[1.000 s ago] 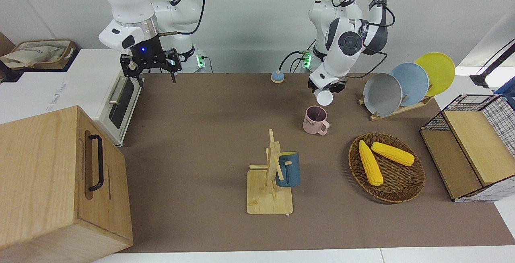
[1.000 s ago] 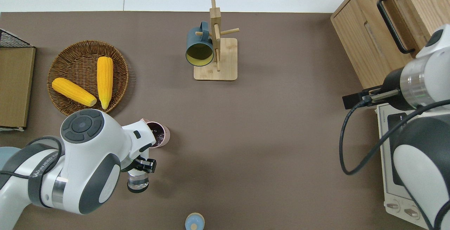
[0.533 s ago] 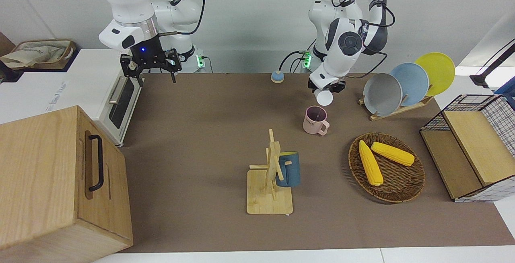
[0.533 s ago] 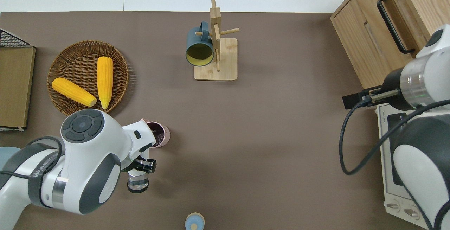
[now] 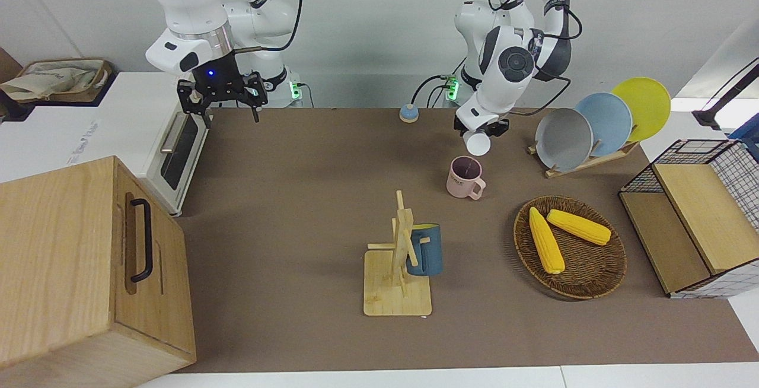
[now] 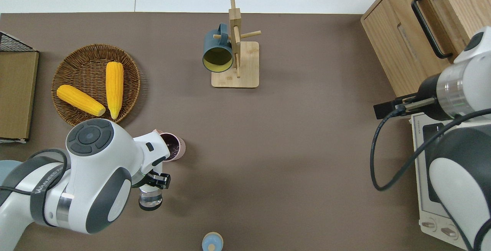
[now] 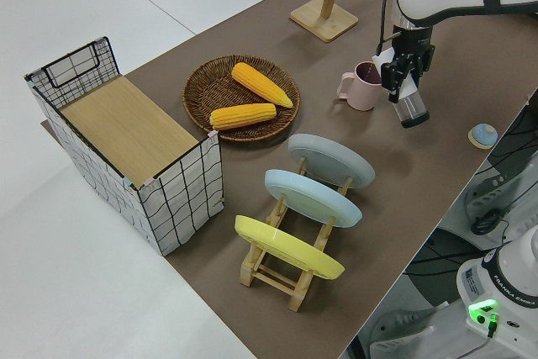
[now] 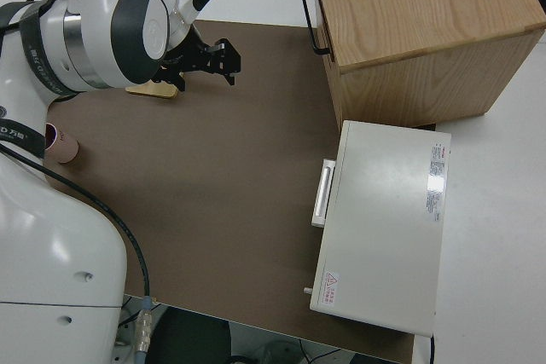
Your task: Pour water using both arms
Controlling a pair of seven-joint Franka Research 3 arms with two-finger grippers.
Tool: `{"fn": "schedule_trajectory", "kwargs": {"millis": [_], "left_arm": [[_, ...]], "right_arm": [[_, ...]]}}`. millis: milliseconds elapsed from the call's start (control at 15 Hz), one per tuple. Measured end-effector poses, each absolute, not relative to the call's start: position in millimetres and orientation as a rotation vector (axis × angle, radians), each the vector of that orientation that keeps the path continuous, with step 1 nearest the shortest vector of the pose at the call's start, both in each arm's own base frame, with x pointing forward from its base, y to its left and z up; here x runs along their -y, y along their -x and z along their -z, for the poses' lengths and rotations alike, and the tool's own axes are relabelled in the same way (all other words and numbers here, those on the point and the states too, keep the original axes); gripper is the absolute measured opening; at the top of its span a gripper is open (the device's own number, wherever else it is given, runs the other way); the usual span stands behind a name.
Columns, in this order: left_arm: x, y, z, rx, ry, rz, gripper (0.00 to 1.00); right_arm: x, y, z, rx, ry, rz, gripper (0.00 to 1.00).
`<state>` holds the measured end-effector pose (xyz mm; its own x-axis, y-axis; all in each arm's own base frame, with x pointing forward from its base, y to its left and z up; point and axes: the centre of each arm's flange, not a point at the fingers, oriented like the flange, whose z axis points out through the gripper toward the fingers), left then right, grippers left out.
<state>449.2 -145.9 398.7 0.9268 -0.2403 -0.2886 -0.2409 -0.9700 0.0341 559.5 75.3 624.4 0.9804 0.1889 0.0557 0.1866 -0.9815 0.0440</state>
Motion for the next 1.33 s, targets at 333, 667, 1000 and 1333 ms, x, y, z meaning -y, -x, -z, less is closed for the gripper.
{"fn": "schedule_trajectory", "kwargs": {"millis": [333,667,1000,1333], "left_arm": [[144,-448,-407,-0.384,3.104,-0.383,0.64],[131,-422,-413,-0.373,3.161,-0.152,0.64],[126,-409,-415,-0.372,3.178,-0.06,0.64],[95,-420,-411,-0.245,3.2,0.047,0.64]], "right_arm": [[-75,-559,-624,-0.293,-3.088,-0.093,0.99],[-75,-559,-624,-0.293,-3.088,-0.093,0.99],[-75,-559,-624,-0.293,-3.088,-0.093,0.99],[-75,-559,-624,-0.293,-3.088,-0.093,0.99]]}}
